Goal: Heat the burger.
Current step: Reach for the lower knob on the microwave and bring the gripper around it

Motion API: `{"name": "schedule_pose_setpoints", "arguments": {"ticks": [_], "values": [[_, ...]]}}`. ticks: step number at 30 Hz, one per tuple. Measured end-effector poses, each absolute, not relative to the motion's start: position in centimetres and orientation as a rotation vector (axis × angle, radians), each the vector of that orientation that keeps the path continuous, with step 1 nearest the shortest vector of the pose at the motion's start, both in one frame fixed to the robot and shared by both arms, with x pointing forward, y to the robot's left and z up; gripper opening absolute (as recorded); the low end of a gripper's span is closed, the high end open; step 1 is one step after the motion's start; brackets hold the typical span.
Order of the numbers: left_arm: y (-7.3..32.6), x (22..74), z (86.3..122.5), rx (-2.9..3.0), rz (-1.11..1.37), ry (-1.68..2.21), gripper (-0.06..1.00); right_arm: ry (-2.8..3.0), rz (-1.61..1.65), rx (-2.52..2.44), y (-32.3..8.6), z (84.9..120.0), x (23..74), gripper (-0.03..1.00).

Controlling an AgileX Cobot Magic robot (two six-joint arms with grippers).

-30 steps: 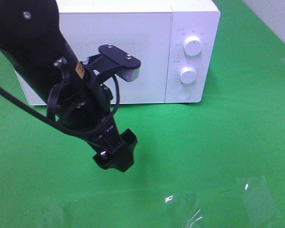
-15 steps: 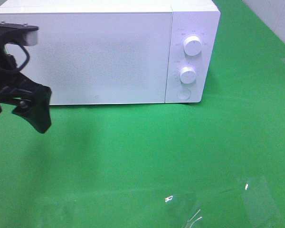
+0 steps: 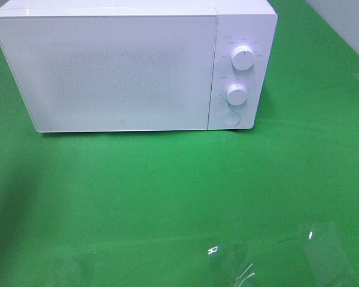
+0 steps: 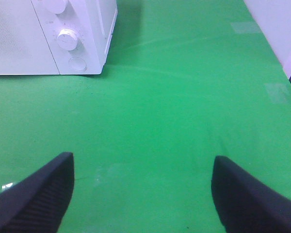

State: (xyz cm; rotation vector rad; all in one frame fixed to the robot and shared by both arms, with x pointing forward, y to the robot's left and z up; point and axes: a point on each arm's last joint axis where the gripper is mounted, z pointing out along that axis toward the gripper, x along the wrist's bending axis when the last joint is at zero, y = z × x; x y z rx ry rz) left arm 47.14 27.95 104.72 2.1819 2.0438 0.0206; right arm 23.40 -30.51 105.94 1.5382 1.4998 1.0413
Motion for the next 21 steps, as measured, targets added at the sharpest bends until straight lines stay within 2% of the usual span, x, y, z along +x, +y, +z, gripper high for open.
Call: {"name": "schedule_pose_setpoints", "arguments": {"ticks": [9, 21], "values": [[29.1, 40.6, 107.4, 2.046, 0.278, 1.956, 0.99, 1.500, 1.041, 1.538, -30.5, 105.9, 23.4, 0.74], [29.3, 34.1, 106.5, 1.955, 0.432, 1.860, 0.99, 1.500, 1.041, 1.538, -30.5, 105.9, 23.4, 0.74]]}}
